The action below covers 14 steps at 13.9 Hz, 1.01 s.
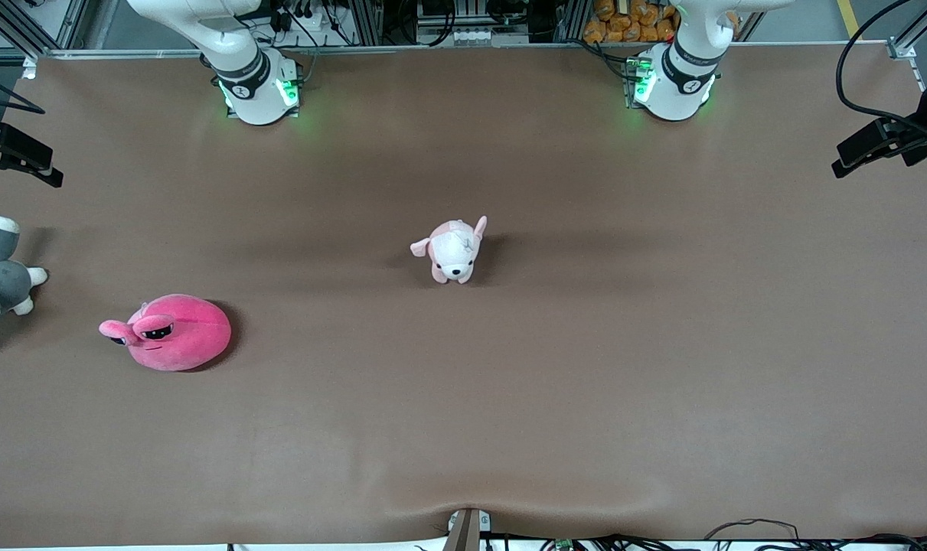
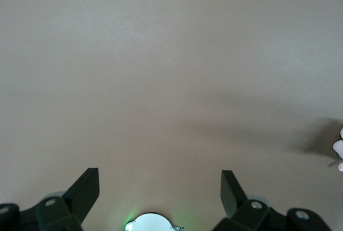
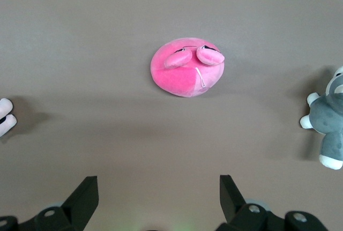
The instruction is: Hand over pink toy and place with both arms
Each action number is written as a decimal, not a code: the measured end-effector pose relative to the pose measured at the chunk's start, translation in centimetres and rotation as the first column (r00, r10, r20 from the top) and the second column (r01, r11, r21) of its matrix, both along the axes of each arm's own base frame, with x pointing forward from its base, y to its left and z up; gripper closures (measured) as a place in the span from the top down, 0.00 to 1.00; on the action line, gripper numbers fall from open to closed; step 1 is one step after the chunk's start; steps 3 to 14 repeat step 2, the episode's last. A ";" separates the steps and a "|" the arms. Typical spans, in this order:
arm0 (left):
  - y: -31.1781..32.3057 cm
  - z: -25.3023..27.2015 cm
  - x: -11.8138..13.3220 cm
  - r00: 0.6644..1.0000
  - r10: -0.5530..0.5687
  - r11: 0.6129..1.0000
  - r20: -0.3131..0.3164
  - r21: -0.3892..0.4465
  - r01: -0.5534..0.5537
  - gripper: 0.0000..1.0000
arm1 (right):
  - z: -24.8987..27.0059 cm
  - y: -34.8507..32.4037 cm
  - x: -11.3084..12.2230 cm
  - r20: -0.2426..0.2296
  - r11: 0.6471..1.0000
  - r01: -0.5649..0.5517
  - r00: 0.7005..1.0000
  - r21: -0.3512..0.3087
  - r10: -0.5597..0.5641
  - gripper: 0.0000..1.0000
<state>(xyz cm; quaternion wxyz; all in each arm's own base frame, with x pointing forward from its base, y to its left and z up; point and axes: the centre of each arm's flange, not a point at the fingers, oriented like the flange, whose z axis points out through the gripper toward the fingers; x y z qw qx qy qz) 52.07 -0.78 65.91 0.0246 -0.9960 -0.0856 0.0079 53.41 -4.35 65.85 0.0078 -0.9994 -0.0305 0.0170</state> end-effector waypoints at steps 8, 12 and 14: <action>-0.7 0.2 0.0 1.000 -0.016 1.000 0.005 0.000 0.016 1.00 | -0.1 -0.1 0.1 -0.003 1.000 0.002 1.000 -0.001 -0.002 1.00; -0.7 0.2 0.0 1.000 -0.016 1.000 0.005 0.000 0.016 1.00 | -0.1 -0.1 0.1 -0.003 1.000 0.002 1.000 -0.001 -0.002 1.00; -0.7 0.2 0.0 1.000 -0.016 1.000 0.005 0.000 0.016 1.00 | -0.1 -0.1 0.1 -0.003 1.000 0.002 1.000 -0.001 -0.002 1.00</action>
